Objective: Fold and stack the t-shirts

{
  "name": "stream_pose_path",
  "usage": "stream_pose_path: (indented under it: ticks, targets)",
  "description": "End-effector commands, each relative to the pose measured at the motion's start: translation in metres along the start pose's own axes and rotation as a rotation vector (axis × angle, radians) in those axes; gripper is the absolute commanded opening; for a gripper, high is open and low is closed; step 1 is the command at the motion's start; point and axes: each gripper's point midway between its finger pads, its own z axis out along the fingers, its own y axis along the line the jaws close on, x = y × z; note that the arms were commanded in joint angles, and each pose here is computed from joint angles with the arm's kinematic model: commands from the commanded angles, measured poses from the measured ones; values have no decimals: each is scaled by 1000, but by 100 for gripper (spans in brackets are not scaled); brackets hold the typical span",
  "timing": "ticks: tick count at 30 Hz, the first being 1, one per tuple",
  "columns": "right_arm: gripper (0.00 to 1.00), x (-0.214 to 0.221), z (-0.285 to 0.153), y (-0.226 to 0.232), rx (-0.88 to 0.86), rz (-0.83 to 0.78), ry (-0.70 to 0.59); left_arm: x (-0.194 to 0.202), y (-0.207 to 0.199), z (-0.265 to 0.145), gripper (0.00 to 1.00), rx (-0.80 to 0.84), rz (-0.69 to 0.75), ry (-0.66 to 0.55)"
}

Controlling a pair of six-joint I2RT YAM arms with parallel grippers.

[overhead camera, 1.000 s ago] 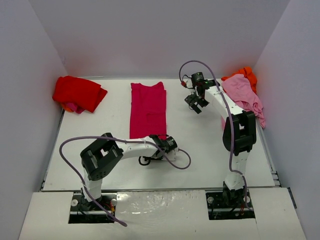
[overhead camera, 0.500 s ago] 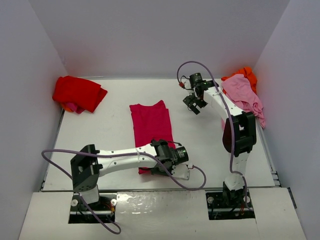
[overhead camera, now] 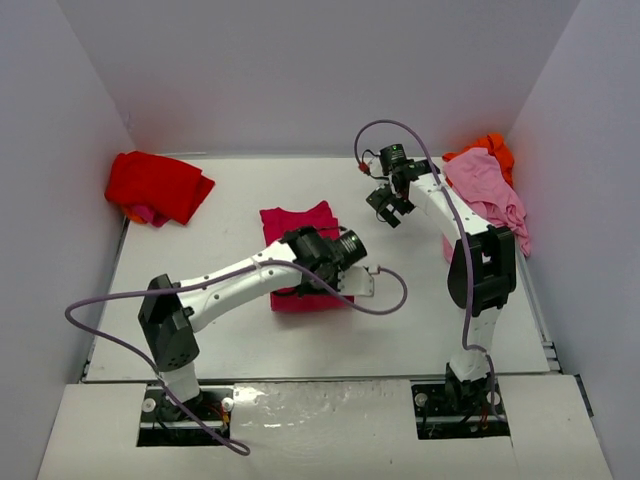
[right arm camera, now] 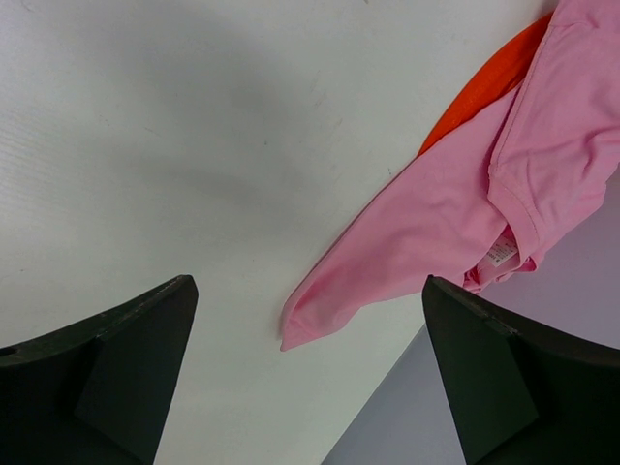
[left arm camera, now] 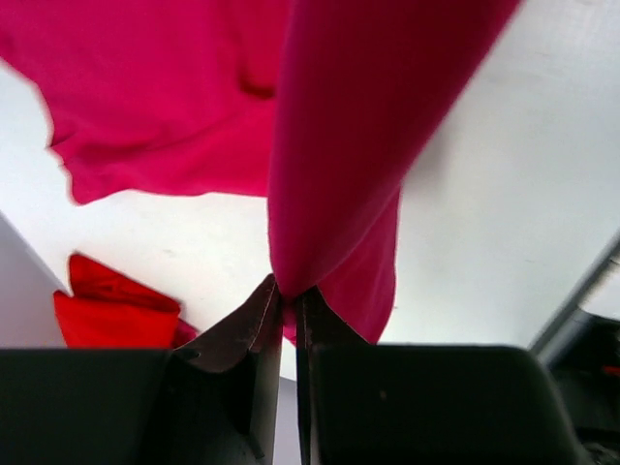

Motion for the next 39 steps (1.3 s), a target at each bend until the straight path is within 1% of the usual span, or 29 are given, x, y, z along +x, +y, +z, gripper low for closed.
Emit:
stream_pose_path:
  ticks: [1,8,14,15,19,22,24,25,26,27,28,29,32,35,39]
  targets:
    - [100,-8,-30,-19,57,22,-69,13,71,-21,0,-159,-7,18]
    - [100,-8,-34,-22,62,27,-79,24,122,-12,0,-206,-23,44]
    - [100,-5,-30,-21,57,28,-72,40,157,9,0,-209,-70,61]
    - [100,-3,-29,-20,55,28,-68,39,159,8,0,-214,-73,54]
    - [100,0,-23,-18,49,27,-54,50,183,33,0,-176,-116,43]
    - [100,2,-20,-18,46,28,-48,52,201,45,0,-191,-119,43]
    - [100,4,-18,-17,44,27,-43,52,213,54,2,-206,-132,30]
    - [100,4,-17,-18,44,28,-41,51,219,57,12,-220,-138,21]
    - [100,4,-16,-18,44,30,-39,49,225,60,24,-236,-144,11]
    - [100,5,-14,-18,44,30,-36,49,231,63,45,-252,-154,5]
    - [100,5,-13,-18,42,30,-35,49,238,66,59,-268,-164,-5]
    - [100,6,-13,-17,40,30,-32,47,244,70,68,-284,-174,-19]
    - [100,8,-10,-16,35,32,-26,37,259,74,71,-336,-209,-76]
    - [100,10,-7,-15,33,34,-22,30,271,70,71,-383,-243,-112]
    - [100,8,-6,-13,23,38,-27,34,282,57,72,-433,-305,-124]
